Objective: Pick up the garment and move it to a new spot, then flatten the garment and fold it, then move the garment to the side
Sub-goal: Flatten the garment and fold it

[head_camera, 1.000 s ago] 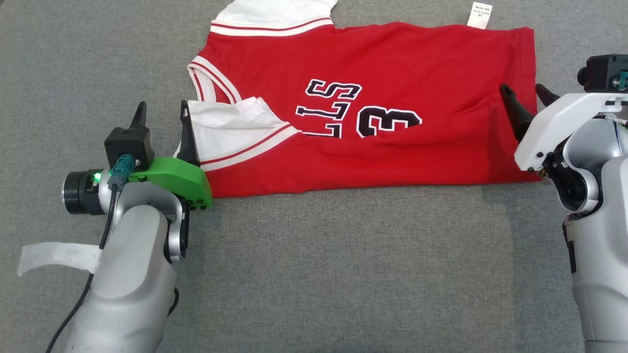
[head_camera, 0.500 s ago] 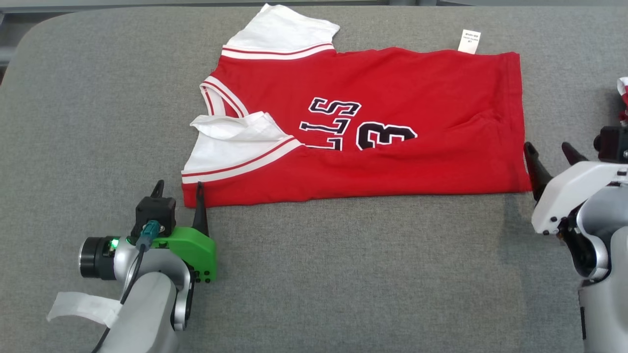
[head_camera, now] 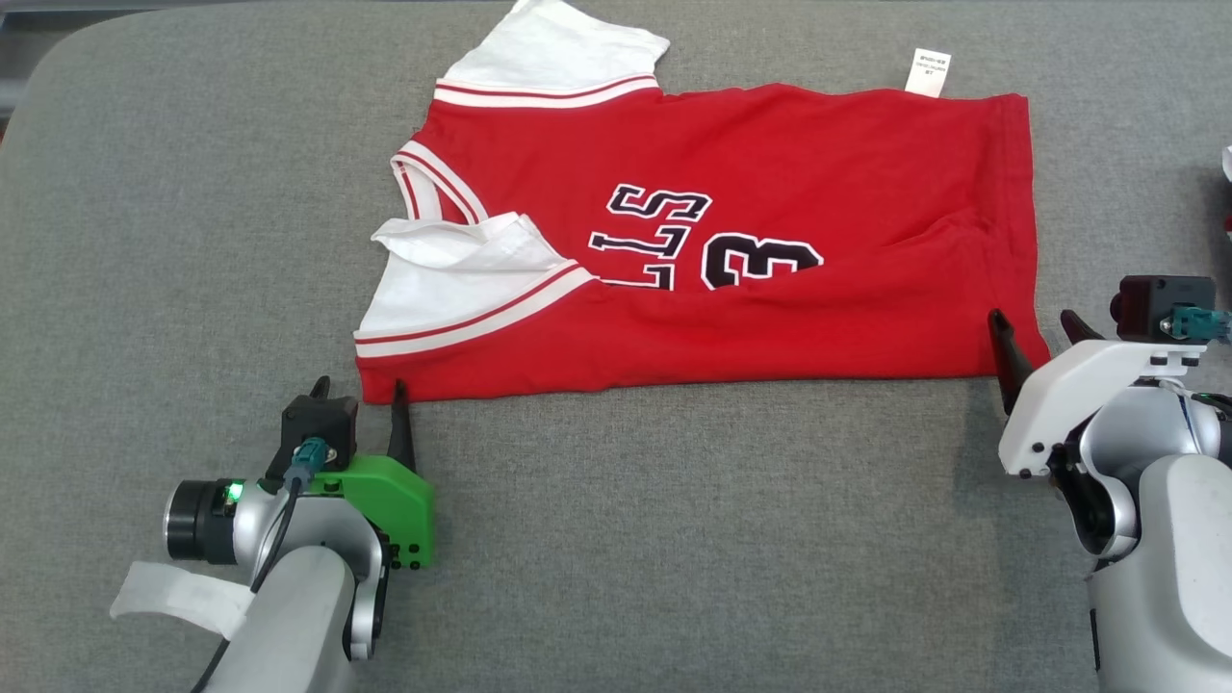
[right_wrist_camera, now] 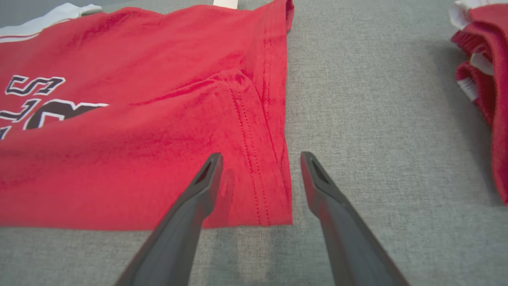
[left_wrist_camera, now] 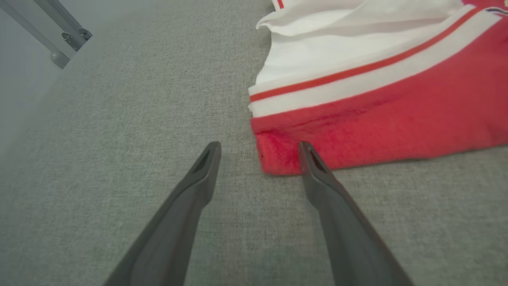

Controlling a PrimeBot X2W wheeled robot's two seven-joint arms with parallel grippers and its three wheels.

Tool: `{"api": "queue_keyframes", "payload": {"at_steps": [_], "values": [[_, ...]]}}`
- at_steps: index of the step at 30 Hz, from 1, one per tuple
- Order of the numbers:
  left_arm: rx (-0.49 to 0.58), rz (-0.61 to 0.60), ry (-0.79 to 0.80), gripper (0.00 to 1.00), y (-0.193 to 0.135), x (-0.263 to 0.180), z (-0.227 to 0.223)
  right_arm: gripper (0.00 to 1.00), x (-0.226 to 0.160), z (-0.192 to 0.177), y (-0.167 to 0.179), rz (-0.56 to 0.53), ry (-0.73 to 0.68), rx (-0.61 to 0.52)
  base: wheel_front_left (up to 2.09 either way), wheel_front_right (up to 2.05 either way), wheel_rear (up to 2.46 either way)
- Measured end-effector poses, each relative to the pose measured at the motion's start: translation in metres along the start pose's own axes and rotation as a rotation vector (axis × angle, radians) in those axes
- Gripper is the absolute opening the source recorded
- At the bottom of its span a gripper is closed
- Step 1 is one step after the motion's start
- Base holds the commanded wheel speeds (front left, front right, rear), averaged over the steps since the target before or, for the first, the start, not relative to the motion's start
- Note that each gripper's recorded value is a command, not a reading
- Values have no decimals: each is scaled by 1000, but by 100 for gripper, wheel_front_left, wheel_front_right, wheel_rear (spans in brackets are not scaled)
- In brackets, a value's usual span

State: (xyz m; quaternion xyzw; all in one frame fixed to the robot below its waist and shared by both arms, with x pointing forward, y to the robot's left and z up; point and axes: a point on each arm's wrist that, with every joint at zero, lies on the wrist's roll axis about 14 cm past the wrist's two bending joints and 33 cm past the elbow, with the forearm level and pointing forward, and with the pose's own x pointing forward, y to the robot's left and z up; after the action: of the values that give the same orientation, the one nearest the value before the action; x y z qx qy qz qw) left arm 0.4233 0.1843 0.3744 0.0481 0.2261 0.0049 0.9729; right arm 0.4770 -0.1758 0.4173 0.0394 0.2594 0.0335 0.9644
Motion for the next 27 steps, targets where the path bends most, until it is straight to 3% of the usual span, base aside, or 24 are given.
{"api": "queue_keyframes", "payload": {"at_steps": [10, 11, 12, 13, 23, 24, 25, 26, 27], "values": [[-16, -18, 50, 100, -7, 3, -5, 100, 4, -9, 5, 11, 54, -28, 0, 0, 0], [-19, -25, 52, 95, -8, 3, -5, 100, 4, -9, 4, 8, 57, -32, 0, 0, 0], [-22, -28, 52, 40, -9, 3, -5, 100, 4, -9, 4, 6, 58, -35, 0, 0, 0], [-21, -37, 54, 0, -11, 3, -6, 100, 4, -9, 3, 5, 59, -37, 0, 0, 0], [-27, -75, 68, 0, -20, 4, -8, 100, 7, -15, 1, 0, 95, -27, 0, 0, 0], [-27, -76, 69, 0, -21, 4, -8, 87, 8, -16, 2, 3, 100, -20, 0, 0, 0], [-26, -76, 70, 0, -21, 4, -8, 62, 8, -19, 3, 6, 111, -16, 0, 0, 0], [-26, -75, 70, 0, -20, 4, -8, 47, 9, -19, 4, 8, 115, -15, 0, 0, 0], [-27, -75, 71, 0, -20, 4, -9, 39, 10, -20, 4, 9, 117, -14, 0, 0, 0]]}}
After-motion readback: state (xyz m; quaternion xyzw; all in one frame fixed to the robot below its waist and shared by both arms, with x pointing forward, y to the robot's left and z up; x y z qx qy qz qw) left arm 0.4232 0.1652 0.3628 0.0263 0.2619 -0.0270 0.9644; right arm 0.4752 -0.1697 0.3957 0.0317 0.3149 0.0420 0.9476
